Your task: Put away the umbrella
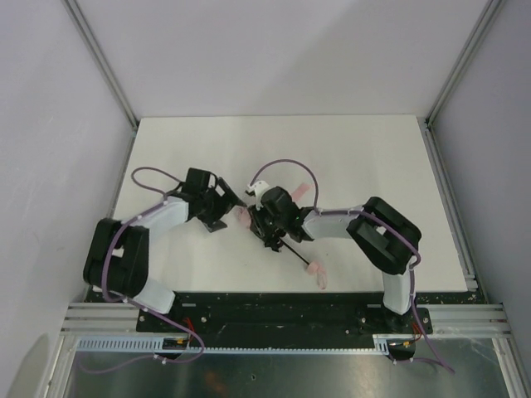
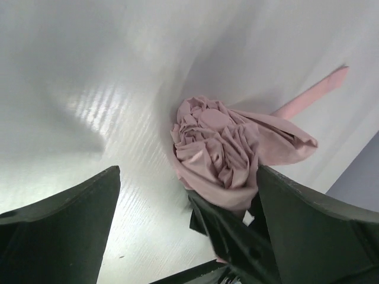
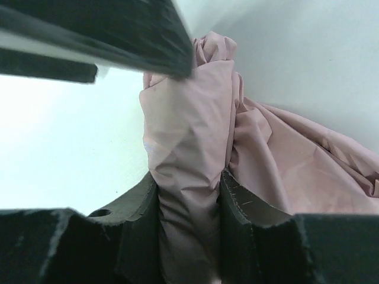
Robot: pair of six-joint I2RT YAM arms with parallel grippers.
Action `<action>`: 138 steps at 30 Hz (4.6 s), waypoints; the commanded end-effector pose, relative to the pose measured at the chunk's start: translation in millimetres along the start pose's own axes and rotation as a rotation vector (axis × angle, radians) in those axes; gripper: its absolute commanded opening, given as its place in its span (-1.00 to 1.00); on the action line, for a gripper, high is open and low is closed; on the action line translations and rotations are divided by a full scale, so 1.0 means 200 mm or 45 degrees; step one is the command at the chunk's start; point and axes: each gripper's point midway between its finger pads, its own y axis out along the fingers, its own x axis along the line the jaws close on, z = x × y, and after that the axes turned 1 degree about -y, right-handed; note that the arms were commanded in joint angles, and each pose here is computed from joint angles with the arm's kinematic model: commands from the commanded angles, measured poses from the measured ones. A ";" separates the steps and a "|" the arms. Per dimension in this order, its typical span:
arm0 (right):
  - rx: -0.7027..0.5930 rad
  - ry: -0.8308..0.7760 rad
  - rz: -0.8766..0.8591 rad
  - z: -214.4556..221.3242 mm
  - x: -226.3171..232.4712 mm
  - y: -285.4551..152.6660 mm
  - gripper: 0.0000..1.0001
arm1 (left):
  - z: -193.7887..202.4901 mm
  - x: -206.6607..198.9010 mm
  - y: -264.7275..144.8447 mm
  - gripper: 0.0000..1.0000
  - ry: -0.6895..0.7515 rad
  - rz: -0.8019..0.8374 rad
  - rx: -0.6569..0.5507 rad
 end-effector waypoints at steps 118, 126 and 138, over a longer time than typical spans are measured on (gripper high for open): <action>0.458 1.027 -0.632 0.51 0.09 -0.05 -1.00 | 0.28 0.00 0.12 0.93 -0.106 0.027 0.211; 0.339 0.944 -0.689 0.35 0.13 -0.07 -1.00 | 0.27 0.21 0.22 -0.20 -0.098 -0.125 0.104; 0.137 0.567 -0.475 0.07 0.01 -0.22 0.53 | 0.25 0.22 0.19 -1.00 0.004 -0.100 0.052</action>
